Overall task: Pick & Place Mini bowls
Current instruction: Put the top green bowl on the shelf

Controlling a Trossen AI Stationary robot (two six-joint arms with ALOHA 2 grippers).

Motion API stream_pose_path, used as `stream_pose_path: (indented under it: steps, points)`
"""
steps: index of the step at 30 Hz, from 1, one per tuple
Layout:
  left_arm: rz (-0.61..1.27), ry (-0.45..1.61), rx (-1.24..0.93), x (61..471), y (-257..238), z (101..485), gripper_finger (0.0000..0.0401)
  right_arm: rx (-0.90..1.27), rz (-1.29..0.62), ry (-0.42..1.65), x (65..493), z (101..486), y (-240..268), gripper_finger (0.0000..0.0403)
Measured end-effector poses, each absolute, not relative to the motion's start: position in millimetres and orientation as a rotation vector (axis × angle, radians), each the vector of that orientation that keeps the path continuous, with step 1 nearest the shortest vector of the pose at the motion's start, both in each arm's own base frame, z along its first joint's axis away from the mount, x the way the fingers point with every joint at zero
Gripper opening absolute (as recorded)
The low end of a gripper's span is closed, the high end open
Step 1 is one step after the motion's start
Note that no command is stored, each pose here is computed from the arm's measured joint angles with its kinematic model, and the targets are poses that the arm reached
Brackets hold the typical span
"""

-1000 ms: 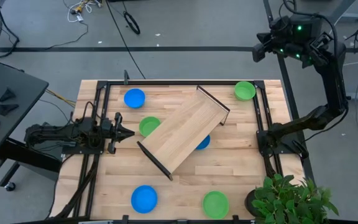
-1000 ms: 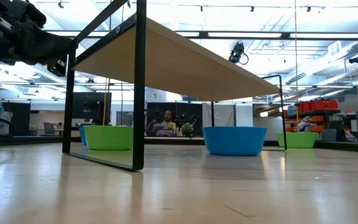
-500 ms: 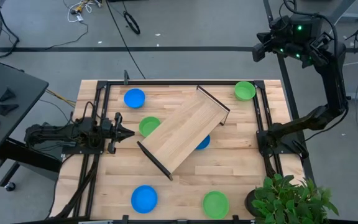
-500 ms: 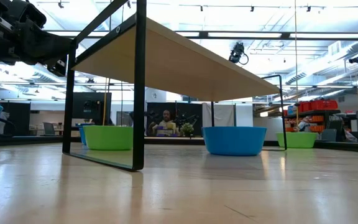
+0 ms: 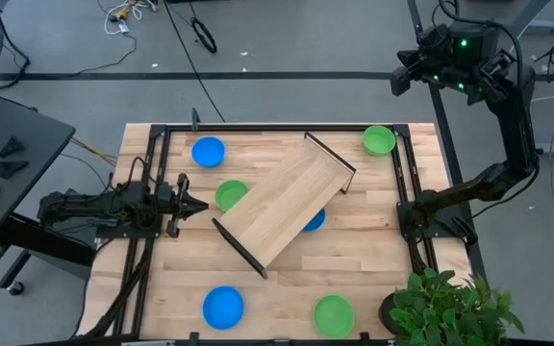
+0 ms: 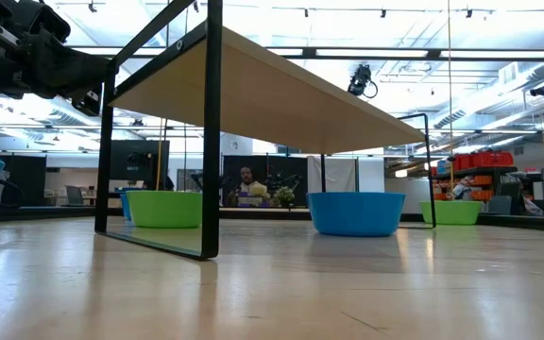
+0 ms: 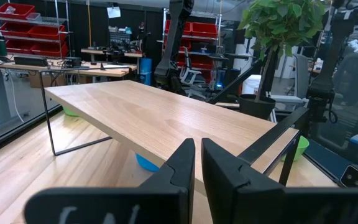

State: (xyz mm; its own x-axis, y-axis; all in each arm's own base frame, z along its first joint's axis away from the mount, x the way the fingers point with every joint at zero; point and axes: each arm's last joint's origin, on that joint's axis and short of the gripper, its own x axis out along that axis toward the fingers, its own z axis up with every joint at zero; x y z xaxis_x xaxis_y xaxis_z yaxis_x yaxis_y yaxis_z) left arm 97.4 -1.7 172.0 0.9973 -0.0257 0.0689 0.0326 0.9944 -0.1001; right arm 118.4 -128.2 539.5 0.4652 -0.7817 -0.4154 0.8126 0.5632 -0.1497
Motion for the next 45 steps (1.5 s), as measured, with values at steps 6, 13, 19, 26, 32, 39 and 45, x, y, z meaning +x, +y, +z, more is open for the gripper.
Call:
stream_pose_path:
  steps: [6, 13, 19, 26, 32, 39, 45]
  points:
    - [-0.029, -0.068, -0.101, 97, -2, 172, 0.0032, 0.1, -0.922, 0.458, 119, 539, -126, 0.0]
    - [-0.029, -0.068, -0.102, 97, -2, 172, 0.0032, 0.174, -0.815, 0.497, 123, 533, -118, 0.0]
    - [-0.029, -0.068, -0.101, 97, -2, 172, 0.0032, 0.197, -0.715, 0.492, 135, 533, -103, 0.0]
    - [-0.029, -0.068, -0.102, 97, -2, 172, 0.0032, 0.2, -0.634, 0.504, 154, 528, -83, 0.0]
    - [-0.029, -0.068, -0.101, 97, -2, 172, 0.0032, 0.185, -0.556, 0.6, 179, 505, -67, 0.0]
    - [-0.029, -0.068, -0.101, 97, -2, 172, 0.0032, 0.19, -0.464, 0.766, 214, 456, -50, 0.0]
    - [-0.029, -0.068, -0.101, 97, -2, 172, 0.0032, 0.202, -0.433, 0.856, 239, 410, -30, 0.0]
